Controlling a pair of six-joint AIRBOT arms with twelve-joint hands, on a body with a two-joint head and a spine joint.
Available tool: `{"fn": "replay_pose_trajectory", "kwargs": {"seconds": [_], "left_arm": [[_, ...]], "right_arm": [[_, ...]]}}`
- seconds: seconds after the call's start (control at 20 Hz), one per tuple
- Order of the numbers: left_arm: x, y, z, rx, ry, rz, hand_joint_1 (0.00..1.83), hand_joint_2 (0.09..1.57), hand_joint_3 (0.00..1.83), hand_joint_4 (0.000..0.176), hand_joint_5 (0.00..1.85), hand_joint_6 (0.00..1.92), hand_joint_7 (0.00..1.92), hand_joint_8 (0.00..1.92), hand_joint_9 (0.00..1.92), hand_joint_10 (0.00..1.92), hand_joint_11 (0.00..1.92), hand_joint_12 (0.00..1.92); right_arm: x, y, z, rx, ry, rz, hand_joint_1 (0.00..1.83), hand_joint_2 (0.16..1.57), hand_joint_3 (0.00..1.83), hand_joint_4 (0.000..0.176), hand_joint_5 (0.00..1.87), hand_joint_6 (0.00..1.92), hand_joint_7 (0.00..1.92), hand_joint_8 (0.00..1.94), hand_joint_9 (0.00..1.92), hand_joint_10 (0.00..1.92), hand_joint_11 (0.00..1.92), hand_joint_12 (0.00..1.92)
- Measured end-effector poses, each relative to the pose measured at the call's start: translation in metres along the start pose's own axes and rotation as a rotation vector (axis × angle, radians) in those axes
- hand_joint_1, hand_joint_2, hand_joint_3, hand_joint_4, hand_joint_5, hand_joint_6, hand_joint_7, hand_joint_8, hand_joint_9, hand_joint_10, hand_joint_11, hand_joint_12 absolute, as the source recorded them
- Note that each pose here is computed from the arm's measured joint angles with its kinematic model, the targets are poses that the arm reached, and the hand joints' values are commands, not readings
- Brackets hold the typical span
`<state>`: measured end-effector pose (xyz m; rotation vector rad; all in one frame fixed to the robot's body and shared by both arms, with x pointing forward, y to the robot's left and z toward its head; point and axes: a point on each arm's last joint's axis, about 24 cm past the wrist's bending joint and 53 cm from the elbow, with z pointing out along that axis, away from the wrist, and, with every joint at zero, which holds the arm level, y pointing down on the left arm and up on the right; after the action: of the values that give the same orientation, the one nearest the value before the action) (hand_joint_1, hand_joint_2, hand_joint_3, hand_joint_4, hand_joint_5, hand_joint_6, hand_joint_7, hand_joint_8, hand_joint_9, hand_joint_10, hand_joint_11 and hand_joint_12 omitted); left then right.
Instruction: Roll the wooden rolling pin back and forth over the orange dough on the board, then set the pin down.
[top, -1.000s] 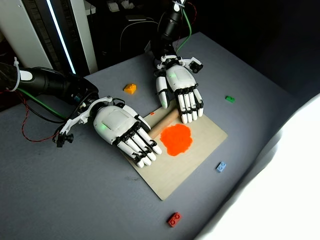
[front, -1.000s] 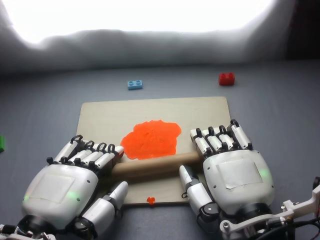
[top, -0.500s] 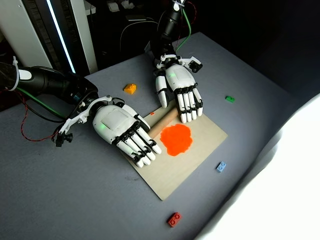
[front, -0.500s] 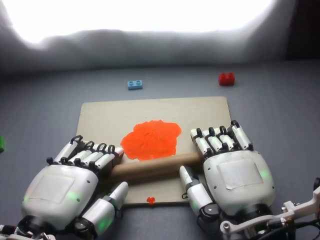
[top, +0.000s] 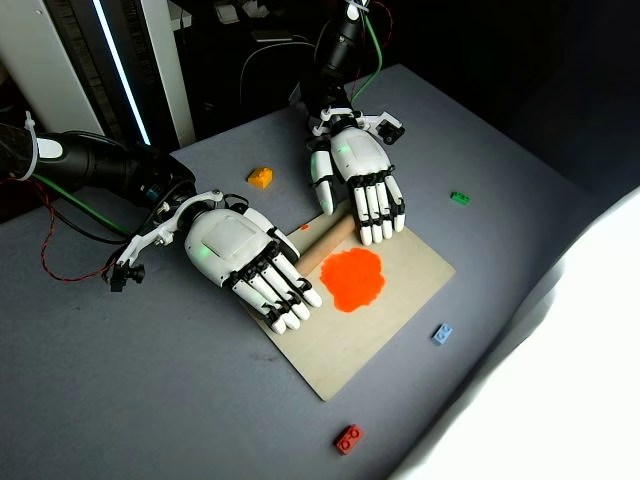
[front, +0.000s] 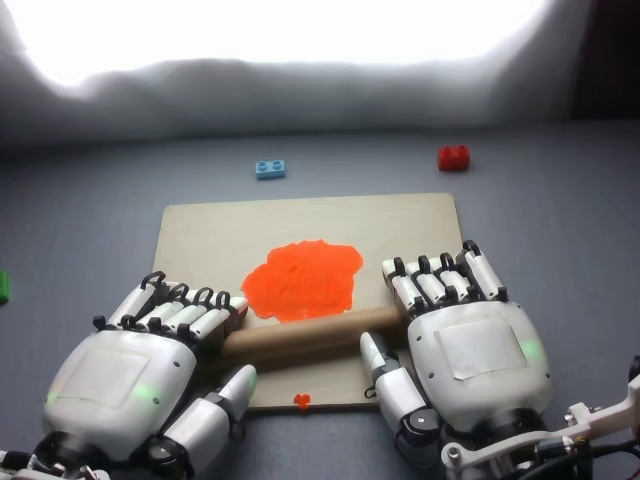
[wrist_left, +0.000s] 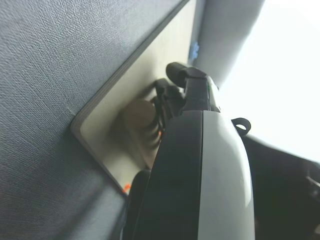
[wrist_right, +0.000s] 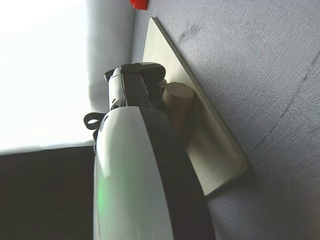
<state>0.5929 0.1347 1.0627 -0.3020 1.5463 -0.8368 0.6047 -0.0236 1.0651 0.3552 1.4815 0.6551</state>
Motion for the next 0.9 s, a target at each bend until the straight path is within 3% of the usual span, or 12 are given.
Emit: {"fn": "replay_pose_trajectory", "kwargs": {"seconds": [0.15, 0.9], "left_arm": [[0.0005, -0.0006, -0.0002, 0.001, 0.002, -0.001, 0.00, 1.57, 0.09, 0.000, 0.45, 0.01, 0.50, 0.00, 0.40, 0.00, 0.00, 0.70], [0.0007, -0.0019, -0.0010, 0.007, 0.017, -0.005, 0.00, 1.57, 0.09, 0.000, 0.45, 0.01, 0.51, 0.00, 0.42, 0.01, 0.00, 0.73]], "right_arm": [[0.0000, 0.0001, 0.0000, 0.000, 0.000, 0.000, 0.00, 1.57, 0.00, 0.000, 0.35, 0.00, 0.45, 0.00, 0.44, 0.00, 0.00, 0.97], [-0.0032, 0.0028, 0.0010, -0.014, -0.009, -0.004, 0.00, 1.57, 0.00, 0.000, 0.37, 0.00, 0.46, 0.00, 0.45, 0.01, 0.00, 0.99]]}}
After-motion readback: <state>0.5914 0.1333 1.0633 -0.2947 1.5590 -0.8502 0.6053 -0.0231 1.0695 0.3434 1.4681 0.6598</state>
